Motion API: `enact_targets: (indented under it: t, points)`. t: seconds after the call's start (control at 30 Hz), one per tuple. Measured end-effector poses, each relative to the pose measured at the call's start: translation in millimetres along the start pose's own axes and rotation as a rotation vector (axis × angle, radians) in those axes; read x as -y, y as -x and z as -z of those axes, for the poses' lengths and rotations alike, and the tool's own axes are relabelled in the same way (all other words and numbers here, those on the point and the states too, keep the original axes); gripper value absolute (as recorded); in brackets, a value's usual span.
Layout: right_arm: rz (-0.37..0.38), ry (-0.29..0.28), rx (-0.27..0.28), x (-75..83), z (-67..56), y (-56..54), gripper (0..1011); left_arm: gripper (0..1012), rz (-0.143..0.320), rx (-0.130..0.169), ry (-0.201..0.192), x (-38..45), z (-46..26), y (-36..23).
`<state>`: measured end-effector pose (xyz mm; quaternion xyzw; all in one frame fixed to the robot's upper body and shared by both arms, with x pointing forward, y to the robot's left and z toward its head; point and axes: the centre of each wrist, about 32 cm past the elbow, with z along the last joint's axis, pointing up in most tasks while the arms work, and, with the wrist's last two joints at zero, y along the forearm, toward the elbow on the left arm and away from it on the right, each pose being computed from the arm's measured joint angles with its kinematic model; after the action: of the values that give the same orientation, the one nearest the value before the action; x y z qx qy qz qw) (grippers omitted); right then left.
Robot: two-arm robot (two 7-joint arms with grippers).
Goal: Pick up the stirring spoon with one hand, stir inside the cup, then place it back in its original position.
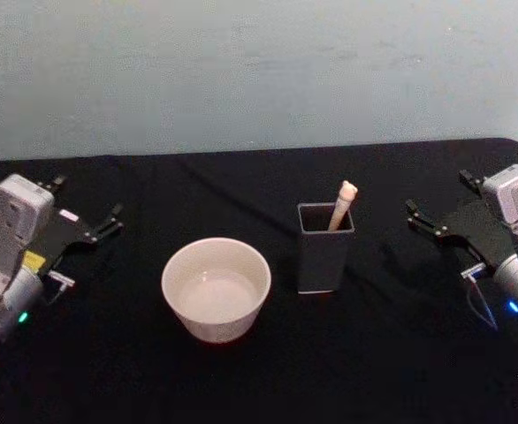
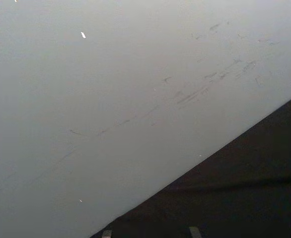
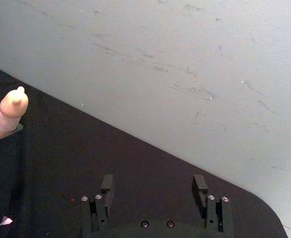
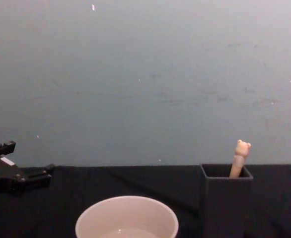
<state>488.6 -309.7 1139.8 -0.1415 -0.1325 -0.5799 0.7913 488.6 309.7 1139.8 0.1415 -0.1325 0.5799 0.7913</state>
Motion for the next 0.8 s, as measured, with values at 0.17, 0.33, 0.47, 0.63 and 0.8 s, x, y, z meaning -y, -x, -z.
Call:
enact_targets:
  t: [0.17, 0.33, 0.47, 0.63, 0.8]
  points:
    - [0.000, 0.000, 0.000, 0.0, 0.0, 0.0, 1002, 1001, 0.000, 0.000, 0.000, 0.0, 0.0, 0.0]
    - [-0.007, -0.005, -0.004, 0.4, -1.1, -1.2, 1002, 1001, 0.000, 0.000, 0.000, 0.0, 0.0, 0.0]
    - [-0.034, -0.022, -0.042, 2.8, -6.4, -3.7, 1002, 1001, 0.000, 0.000, 0.000, 0.0, 0.0, 0.0]
    - [-0.120, -0.056, -0.149, 11.7, -18.9, -11.4, 1002, 1001, 0.000, 0.000, 0.000, 0.0, 0.0, 0.0]
    - [-0.232, -0.071, -0.241, 20.4, -27.9, -19.2, 1002, 1001, 0.000, 0.000, 0.000, 0.0, 0.0, 0.0]
